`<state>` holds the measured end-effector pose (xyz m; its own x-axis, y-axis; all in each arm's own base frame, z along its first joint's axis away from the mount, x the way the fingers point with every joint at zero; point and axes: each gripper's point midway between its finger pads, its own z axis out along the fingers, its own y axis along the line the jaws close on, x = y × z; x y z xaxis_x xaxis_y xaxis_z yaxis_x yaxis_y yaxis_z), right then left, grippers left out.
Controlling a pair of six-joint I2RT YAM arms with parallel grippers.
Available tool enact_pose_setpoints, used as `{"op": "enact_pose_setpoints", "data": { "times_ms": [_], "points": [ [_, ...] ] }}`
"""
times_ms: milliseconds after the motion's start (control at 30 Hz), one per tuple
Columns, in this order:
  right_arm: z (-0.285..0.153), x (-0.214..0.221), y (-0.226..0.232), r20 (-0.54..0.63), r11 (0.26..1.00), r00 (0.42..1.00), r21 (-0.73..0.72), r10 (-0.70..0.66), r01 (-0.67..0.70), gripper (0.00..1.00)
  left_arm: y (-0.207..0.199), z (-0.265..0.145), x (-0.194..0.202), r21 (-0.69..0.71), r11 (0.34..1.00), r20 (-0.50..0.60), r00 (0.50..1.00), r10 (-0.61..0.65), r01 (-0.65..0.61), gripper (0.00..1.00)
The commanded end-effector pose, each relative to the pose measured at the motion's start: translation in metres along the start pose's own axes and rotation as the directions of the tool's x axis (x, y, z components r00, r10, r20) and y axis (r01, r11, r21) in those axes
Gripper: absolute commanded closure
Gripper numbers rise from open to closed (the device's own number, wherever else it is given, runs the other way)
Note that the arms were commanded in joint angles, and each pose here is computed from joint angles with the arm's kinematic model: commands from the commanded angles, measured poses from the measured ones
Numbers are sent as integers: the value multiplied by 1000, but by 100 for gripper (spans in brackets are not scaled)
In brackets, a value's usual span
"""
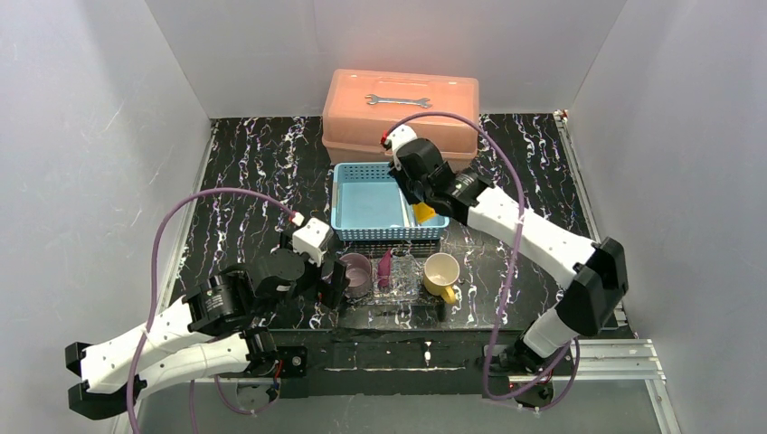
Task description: Prepare toiletry sets of a toothbrush and toothpaste on the tray
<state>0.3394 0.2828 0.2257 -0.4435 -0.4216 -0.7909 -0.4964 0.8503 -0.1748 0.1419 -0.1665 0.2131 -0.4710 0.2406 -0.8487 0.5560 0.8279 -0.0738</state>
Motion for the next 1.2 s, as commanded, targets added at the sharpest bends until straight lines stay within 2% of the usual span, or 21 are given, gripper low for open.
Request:
{"op": "enact_pose_setpoints", "data": {
  "times_ms": [0, 233, 400, 567, 833, 1033, 1167],
  "points": [
    [-44, -24, 20, 135, 991, 986, -82, -93, 104, 81, -10, 6, -5, 30, 999, 12, 999, -38, 38, 2],
    [-93, -24, 43, 215, 963, 965, -189, -148, 190, 81, -36, 6, -19, 132, 984, 9, 993, -120, 118, 2],
    [-121, -15, 57, 256, 929, 949, -270, -182, 252, 81, -53, -1, -40, 246, 938, -13, 969, -248, 244, 2],
    [-143, -6, 70, 288, 899, 938, -332, -192, 286, 81, -65, -3, -57, 352, 862, -60, 928, -367, 364, 2],
    [-168, 9, 93, 303, 855, 932, -412, -198, 316, 81, -77, -7, -80, 480, 731, -107, 859, -500, 485, 2],
    [-182, 16, 107, 320, 828, 925, -448, -204, 337, 81, -79, -10, -92, 526, 640, -157, 803, -575, 560, 2],
    [-190, 20, 111, 350, 812, 914, -460, -206, 359, 80, -80, -7, -93, 525, 576, -230, 756, -613, 627, 2]
  ]
}}
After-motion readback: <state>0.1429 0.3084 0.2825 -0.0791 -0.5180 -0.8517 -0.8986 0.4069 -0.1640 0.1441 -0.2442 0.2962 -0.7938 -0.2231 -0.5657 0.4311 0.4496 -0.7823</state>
